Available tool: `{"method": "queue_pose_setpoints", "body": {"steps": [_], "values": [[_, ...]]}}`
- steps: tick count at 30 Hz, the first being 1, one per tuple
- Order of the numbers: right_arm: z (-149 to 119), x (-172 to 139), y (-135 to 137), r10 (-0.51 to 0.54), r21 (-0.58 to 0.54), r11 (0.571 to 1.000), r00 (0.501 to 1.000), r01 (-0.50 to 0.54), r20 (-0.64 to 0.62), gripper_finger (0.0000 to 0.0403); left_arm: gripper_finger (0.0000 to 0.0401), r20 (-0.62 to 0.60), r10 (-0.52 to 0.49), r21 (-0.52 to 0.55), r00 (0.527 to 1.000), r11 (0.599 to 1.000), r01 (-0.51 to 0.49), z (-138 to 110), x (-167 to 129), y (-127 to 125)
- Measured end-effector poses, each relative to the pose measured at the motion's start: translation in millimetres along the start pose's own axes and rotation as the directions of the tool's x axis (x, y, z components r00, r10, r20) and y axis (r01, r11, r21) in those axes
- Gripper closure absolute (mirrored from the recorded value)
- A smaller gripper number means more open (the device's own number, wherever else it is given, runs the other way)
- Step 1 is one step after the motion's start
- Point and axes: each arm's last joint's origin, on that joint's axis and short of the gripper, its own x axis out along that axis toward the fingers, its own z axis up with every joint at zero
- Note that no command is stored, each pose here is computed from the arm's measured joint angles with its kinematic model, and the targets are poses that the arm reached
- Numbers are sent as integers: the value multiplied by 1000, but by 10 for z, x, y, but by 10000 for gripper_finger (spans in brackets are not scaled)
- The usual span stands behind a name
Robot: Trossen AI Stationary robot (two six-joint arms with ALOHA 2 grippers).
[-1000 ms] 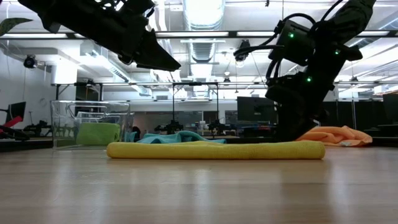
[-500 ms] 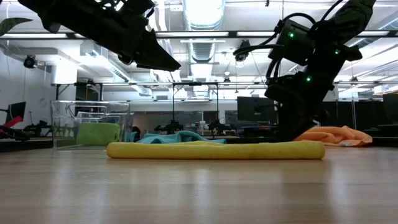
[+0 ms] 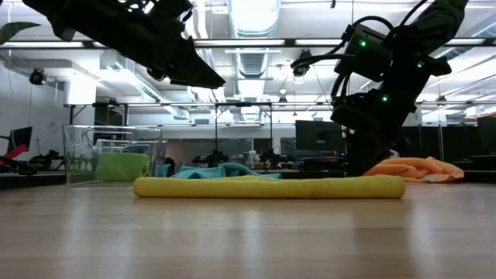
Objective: Roll microfiber towels into tight, uniform cylinder then place into a basket
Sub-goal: Fold the yellow microfiber towel
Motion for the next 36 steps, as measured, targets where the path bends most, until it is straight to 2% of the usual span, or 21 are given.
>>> {"method": "queue_pose_setpoints", "body": {"steps": [5, 14, 18, 21, 29, 36], "values": [[6, 0, -5, -19, -3, 1000, 1000, 19, 18, 381, 179, 0, 0, 1, 1000, 1000, 0, 0, 0, 0], [8, 0, -9, -31, -19, 999, 999, 32, 28, 278, 179, -1, 0, 1, 1000, 1000, 0, -1, 0, 0], [6, 0, -11, -33, -17, 999, 999, 33, 25, 249, 179, -1, 0, 0, 1000, 1000, 0, -1, 0, 0], [-6, 1, -21, -42, -7, 999, 999, 42, 15, 249, 179, -1, 1, 0, 1000, 1000, -1, -1, 0, 0], [-3, 4, -16, -31, -2, 1000, 999, 31, 21, 282, 179, -1, 0, 1, 1000, 1000, 0, -2, 0, 0], [-17, 28, -20, -38, -10, 999, 999, 38, 14, 283, 179, -1, 0, 1, 1000, 1000, 0, -2, 0, 0]]}}
